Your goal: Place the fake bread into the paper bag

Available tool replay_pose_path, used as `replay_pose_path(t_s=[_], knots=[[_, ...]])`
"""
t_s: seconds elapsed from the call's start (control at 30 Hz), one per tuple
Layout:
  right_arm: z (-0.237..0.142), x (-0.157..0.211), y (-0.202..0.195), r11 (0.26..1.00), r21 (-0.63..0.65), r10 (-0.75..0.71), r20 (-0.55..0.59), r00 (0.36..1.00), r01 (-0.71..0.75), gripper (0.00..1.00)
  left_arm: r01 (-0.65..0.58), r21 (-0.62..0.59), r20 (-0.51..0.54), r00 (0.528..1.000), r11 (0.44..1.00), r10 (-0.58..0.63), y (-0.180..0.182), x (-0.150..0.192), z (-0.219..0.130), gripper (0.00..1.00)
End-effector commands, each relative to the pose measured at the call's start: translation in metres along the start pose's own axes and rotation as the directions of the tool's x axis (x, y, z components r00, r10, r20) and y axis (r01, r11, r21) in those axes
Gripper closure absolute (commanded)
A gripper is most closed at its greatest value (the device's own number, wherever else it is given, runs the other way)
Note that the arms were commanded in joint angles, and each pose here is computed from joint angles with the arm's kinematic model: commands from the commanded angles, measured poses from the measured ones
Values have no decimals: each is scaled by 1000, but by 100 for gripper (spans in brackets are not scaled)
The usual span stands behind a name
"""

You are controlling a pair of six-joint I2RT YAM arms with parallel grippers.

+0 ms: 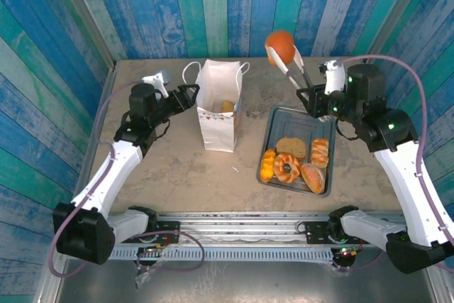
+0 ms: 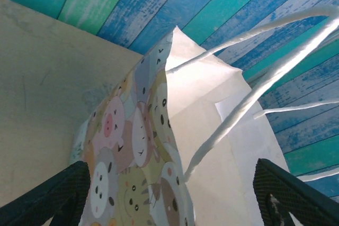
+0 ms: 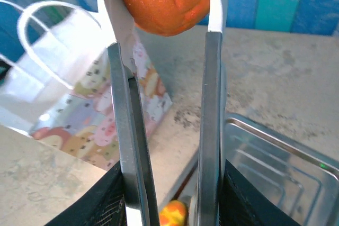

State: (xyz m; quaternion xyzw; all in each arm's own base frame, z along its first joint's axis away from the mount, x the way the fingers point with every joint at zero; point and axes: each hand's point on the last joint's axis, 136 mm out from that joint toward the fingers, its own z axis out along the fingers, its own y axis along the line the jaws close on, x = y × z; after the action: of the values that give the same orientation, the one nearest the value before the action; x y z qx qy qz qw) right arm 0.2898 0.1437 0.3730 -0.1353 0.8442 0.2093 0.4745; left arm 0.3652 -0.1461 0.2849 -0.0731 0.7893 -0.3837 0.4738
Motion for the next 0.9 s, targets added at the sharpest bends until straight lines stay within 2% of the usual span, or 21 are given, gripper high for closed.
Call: replay_pose_path(t_s=[0.0, 0.3, 0.5, 0.87], knots=[[-16, -40, 32, 993, -90, -61, 137, 989, 74, 58, 16, 72, -6, 1000, 997, -15, -16, -8, 6, 22], [3, -32, 103, 949, -226, -201, 109, 974, 221, 58, 60, 90, -11, 998, 994, -59, -15, -7, 14, 32], [37, -10, 114, 936, -162, -314, 9, 949, 311, 58, 73, 73, -12, 997, 995, -73, -8, -4, 19, 39], [73, 24, 108, 932, -139, -355, -160, 921, 335, 58, 91, 72, -12, 996, 993, -90, -1, 1, 26, 49]])
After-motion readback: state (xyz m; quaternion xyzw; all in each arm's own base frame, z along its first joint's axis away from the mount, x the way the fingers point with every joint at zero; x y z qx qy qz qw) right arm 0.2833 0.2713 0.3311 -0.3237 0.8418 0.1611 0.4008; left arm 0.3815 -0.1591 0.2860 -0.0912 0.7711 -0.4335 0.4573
